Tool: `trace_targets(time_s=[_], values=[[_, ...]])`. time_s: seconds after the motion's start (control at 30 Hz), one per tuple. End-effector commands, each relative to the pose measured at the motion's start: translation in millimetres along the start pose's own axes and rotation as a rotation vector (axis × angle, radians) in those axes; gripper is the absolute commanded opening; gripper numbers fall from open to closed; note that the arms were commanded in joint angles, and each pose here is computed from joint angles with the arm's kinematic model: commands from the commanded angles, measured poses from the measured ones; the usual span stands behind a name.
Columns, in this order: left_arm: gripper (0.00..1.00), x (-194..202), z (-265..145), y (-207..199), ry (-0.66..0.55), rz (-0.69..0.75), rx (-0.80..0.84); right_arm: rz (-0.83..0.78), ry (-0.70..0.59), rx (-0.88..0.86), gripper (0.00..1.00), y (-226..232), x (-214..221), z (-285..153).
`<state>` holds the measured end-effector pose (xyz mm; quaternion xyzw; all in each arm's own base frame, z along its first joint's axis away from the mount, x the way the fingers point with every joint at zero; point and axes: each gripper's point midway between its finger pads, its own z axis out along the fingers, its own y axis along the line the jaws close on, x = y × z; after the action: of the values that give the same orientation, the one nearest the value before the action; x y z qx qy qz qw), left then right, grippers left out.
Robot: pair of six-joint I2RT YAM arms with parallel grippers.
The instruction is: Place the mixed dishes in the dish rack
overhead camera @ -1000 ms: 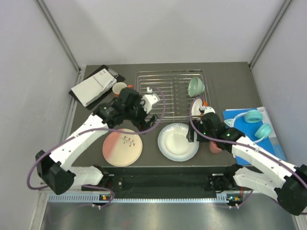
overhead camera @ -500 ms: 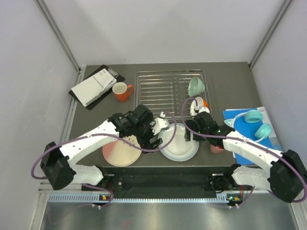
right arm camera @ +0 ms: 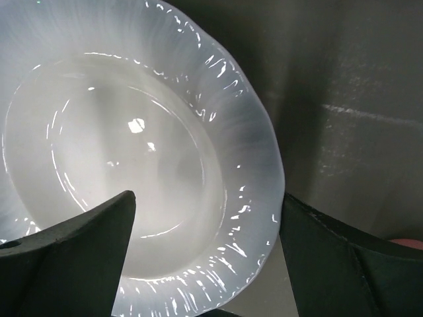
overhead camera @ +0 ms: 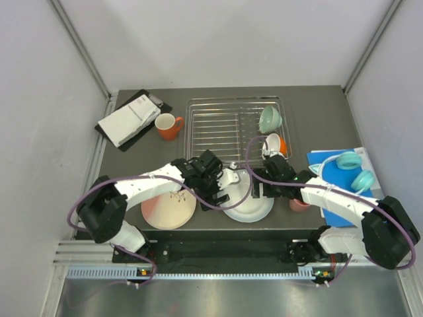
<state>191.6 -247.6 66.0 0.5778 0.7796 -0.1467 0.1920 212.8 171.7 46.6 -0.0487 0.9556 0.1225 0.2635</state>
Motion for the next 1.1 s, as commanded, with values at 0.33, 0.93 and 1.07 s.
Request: trace_targets(time_s=[0.33, 0.93, 1.07], values=[[0.99, -28.8, 43.7, 9.2, -0.059, 0.097, -0.001, 0.124, -0.028, -0.291, 0.81, 55.3, -6.2, -23.4], [0.99, -59.2, 52.6, -15.3, -0.099, 0.132, 0.010, 0.090, -0.110, -0.606, 0.64, 102.7, -26.4, -72.3], [0.99, -62.4, 51.8, -15.4, -0.110, 0.126, 0.010, 0.082, -0.074, -0.606, 0.45, 102.7, -18.4, -62.7]])
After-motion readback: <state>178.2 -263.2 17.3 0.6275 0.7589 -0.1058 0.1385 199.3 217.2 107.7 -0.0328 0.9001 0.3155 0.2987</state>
